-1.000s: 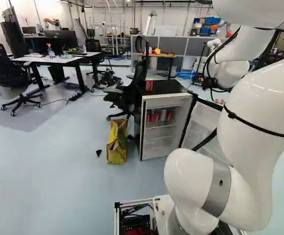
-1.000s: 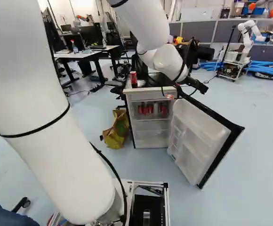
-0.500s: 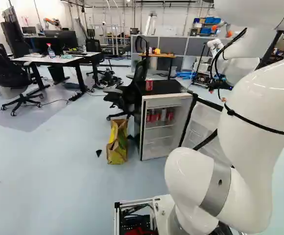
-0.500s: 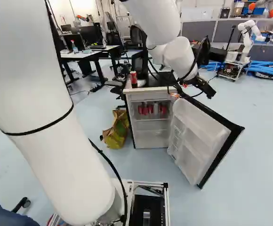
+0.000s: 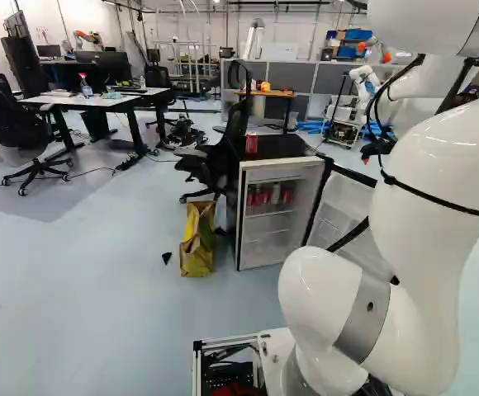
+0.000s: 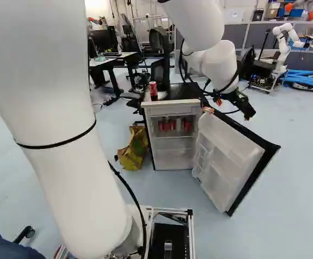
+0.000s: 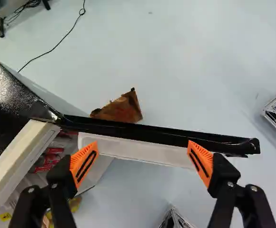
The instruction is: Grab a drink from the fridge
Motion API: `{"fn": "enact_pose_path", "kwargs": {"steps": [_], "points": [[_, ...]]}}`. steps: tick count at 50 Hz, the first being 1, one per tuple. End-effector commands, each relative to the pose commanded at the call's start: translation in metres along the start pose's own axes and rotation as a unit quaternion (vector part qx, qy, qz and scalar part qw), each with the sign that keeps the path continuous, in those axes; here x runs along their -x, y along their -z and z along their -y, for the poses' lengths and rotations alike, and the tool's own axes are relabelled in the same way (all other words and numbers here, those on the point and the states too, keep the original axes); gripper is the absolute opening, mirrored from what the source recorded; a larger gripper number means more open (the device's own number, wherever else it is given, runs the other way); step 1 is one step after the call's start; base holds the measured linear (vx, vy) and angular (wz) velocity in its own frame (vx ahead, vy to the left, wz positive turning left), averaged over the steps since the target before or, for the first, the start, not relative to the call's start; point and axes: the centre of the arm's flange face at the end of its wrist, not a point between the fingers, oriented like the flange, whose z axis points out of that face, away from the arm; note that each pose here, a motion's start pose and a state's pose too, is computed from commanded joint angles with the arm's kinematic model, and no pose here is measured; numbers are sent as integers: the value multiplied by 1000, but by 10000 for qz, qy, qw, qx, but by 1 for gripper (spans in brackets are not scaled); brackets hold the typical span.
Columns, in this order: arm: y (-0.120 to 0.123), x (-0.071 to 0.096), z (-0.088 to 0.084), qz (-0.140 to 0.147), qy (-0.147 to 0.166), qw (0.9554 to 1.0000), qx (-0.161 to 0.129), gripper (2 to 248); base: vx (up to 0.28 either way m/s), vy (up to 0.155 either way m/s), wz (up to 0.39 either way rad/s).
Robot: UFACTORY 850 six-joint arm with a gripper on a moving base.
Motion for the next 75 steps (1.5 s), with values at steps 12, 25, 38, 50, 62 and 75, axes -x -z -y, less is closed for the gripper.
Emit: {"fn": "enact_pose_path", "kwargs": {"steps": [12, 25, 38, 50, 62, 75], "points": [[-13, -16, -10, -41, -82, 9999, 62, 247, 0, 0, 0], [-29, -35, -18, -19, -144, 9998, 105, 247, 0, 0, 0], [-46, -52, -22, 125, -185, 9997, 126, 247, 0, 0, 0], [-63, -67, -27, 259, -218, 9993, 140, 247, 0, 0, 0], [-79, -82, -31, 386, -250, 9988, 150, 247, 0, 0, 0], [-96, -97, -36, 524, -283, 9981, 158, 247, 0, 0, 0]]}}
